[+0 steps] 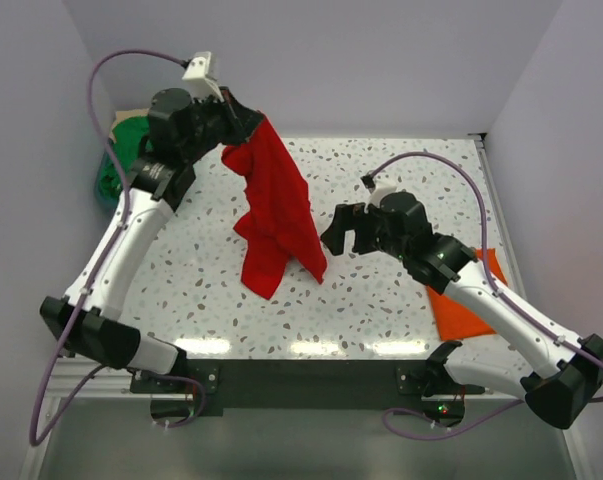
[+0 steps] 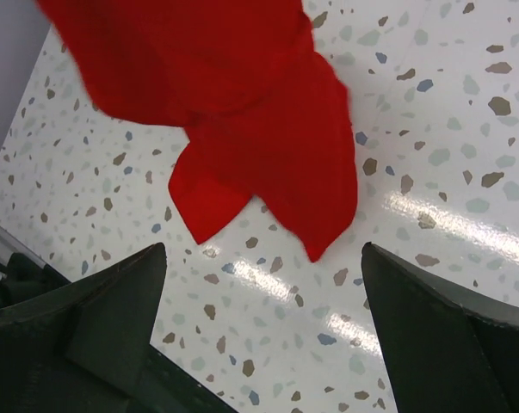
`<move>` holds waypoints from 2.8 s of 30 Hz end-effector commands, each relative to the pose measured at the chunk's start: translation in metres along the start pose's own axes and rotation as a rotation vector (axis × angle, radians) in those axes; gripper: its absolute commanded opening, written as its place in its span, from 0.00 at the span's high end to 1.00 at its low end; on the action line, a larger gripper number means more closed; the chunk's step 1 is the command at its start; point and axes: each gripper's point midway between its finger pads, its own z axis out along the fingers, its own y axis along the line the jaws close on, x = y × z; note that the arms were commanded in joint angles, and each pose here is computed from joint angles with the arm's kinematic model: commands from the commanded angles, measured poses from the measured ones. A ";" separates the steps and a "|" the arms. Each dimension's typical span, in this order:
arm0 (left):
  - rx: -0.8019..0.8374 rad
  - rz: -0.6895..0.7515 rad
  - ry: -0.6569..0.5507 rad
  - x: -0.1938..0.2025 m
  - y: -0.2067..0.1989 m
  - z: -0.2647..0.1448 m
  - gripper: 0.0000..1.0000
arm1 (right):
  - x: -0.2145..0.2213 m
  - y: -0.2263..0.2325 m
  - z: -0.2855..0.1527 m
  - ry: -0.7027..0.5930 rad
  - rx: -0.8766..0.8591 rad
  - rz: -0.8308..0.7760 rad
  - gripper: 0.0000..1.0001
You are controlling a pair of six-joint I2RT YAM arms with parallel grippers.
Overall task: Fold and stack the t-shirts
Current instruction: Move the tshirt to the center of the board, then flatten the tshirt out
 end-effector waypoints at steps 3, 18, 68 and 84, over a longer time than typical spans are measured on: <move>-0.025 -0.079 0.146 0.067 0.035 0.063 0.95 | 0.010 -0.008 0.020 -0.009 0.015 -0.023 0.02; -0.407 -0.230 0.301 0.209 0.123 -0.015 0.43 | 0.070 -0.088 0.102 0.181 0.405 -0.246 0.09; -0.574 -0.246 0.493 0.339 0.154 -0.086 1.00 | 0.017 -0.067 0.241 0.209 0.433 -0.331 1.00; -0.594 -0.149 0.092 0.126 0.114 -0.116 1.00 | -0.125 -0.078 0.039 -0.101 0.418 -0.119 1.00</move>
